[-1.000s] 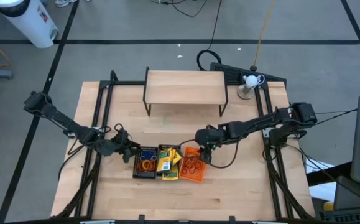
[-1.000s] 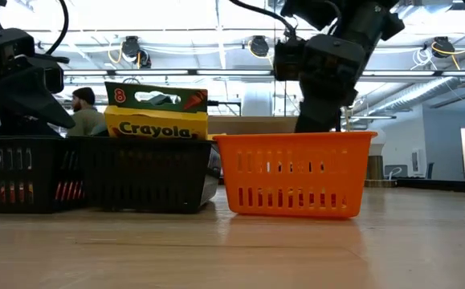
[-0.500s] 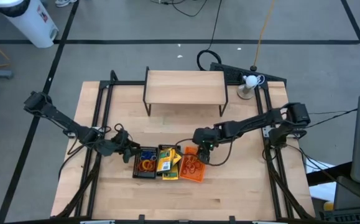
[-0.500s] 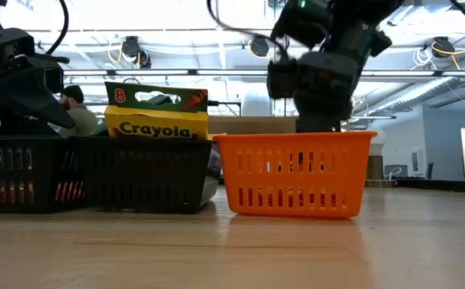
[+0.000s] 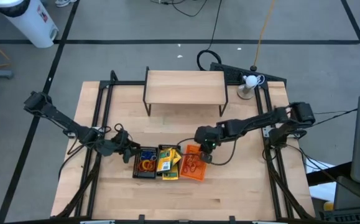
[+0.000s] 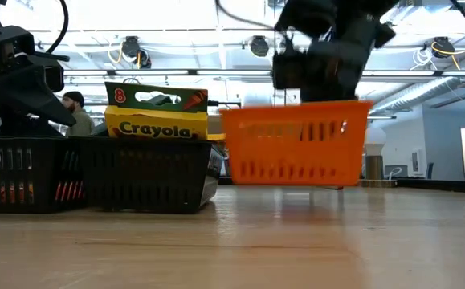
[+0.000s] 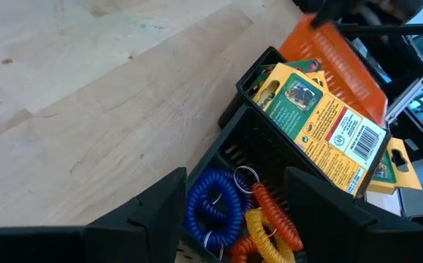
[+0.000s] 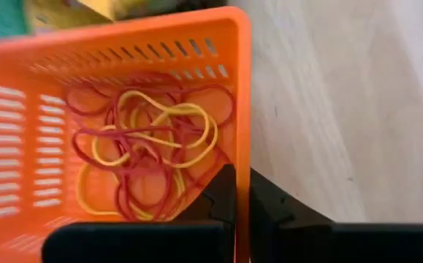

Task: Pick & Place Office Desk Supplies
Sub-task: Put the orange bin with rubber bands on the shelf

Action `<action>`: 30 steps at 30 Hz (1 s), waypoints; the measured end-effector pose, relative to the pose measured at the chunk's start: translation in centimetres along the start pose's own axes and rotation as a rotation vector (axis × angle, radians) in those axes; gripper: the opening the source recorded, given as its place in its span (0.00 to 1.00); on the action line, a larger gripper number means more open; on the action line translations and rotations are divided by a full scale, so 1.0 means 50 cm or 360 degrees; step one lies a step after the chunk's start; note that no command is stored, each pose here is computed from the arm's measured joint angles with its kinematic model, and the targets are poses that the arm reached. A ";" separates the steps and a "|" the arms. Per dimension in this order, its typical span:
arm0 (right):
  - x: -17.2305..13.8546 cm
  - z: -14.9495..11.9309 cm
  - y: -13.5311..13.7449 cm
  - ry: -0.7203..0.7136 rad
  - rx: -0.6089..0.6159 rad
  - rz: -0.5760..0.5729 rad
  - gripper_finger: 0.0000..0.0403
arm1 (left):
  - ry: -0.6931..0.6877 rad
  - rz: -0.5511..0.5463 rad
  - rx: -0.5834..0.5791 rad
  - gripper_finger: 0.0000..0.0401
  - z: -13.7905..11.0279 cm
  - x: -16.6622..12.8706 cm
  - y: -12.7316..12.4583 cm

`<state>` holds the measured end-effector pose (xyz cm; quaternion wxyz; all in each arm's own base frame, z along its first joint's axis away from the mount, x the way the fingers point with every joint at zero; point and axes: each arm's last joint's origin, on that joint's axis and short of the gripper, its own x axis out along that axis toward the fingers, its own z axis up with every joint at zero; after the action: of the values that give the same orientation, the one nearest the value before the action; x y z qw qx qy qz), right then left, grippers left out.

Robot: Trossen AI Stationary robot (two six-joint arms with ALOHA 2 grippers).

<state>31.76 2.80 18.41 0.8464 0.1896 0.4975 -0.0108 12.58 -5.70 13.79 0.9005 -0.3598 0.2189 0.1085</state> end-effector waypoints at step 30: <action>-0.490 0.131 -0.144 -0.0138 -0.0046 -0.0471 0.00 | -0.0016 -0.0002 0.0115 0.57 0.001 0.000 -0.001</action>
<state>23.39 -10.23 39.73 0.8589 0.1013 0.4830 -0.1365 12.62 -5.70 13.85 0.9140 -0.3267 0.2180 0.1018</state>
